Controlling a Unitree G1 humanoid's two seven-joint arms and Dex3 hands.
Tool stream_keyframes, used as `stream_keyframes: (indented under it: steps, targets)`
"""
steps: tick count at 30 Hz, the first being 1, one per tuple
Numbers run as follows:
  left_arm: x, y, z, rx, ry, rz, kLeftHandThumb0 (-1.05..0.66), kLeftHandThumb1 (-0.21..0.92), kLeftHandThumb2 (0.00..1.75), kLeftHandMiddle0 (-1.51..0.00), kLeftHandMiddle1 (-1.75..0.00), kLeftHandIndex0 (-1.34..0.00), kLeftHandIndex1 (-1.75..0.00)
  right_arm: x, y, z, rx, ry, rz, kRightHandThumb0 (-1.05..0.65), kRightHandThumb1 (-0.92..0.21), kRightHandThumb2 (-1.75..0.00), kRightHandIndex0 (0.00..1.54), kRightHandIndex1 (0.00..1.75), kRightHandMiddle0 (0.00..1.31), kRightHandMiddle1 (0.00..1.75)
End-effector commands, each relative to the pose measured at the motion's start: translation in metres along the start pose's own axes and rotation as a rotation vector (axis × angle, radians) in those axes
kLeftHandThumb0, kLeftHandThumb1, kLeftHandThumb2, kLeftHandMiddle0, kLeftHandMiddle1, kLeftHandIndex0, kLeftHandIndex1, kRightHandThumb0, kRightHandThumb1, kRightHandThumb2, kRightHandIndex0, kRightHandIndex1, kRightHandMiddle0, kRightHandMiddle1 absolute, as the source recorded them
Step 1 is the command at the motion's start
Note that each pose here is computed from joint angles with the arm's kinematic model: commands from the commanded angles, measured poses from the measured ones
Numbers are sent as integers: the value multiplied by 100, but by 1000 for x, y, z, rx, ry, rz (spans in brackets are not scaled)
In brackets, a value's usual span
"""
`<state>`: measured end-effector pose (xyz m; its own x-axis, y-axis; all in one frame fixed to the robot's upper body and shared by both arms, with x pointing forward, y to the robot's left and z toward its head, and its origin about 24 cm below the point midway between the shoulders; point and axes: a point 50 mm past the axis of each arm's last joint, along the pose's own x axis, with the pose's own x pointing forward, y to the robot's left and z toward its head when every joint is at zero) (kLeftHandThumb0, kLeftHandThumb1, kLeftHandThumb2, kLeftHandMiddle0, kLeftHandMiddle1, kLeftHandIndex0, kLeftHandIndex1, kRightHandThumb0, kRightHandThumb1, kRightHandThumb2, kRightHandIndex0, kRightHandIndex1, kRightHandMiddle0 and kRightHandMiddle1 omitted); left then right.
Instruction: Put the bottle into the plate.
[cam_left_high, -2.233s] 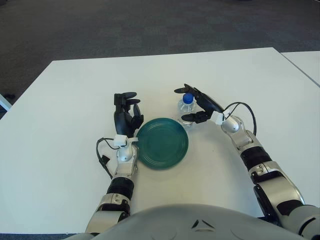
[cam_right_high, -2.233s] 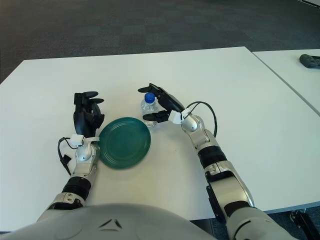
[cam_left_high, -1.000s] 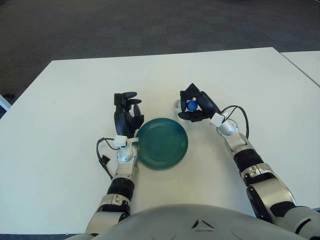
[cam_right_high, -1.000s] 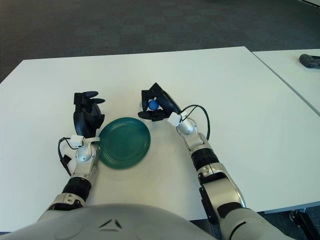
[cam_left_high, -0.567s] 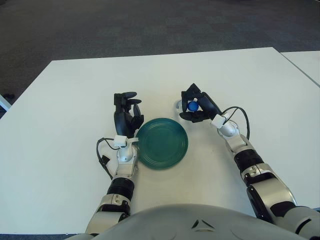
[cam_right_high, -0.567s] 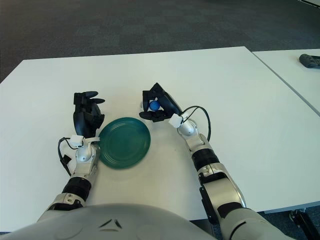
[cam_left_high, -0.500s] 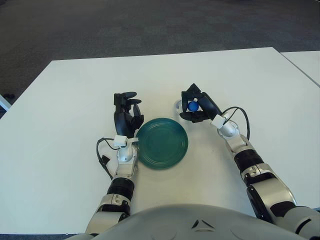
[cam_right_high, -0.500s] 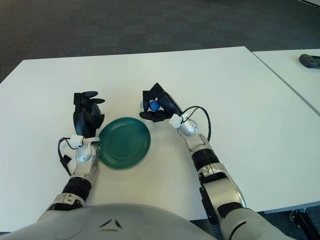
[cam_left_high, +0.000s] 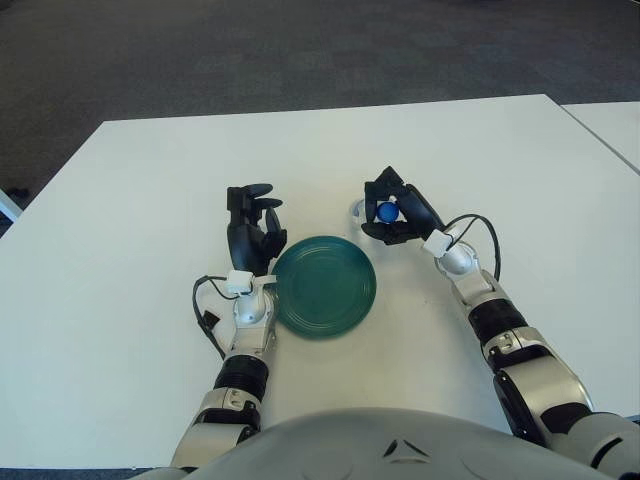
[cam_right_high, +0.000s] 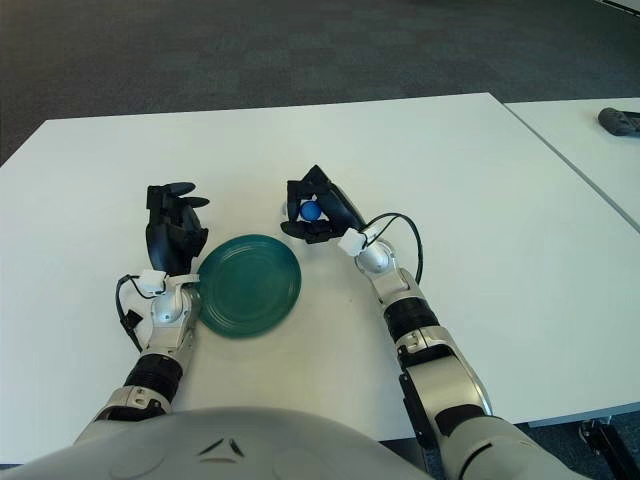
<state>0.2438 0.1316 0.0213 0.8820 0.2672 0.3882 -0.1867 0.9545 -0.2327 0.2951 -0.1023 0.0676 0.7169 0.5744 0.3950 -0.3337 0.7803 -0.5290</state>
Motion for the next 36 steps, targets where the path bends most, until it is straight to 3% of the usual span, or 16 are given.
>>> stream_keyframes:
  steps: [1,8,14,36]
  targets:
    - [-21,-12,-12,-67,99,53,-95,92,69,-22,-175,-19,-153,0,-3,1,-11,-14,-22,-50,-92,-56,134,175,104,175]
    - [-21,-11,-13,-70,102,52,-95,92,69,-22,-175,-19,-153,0,-3,2,-12,-27,-29,-51,-92,-55,133,175,105,175]
    - [-21,-11,-14,-77,106,49,-95,92,69,-23,-174,-19,-152,1,-7,12,-20,-94,-62,-51,-92,-55,133,175,106,175]
    - [-19,-10,-18,-81,121,41,-95,92,67,-25,-172,-23,-151,23,-28,39,14,-219,-93,-49,-92,-57,132,175,107,175]
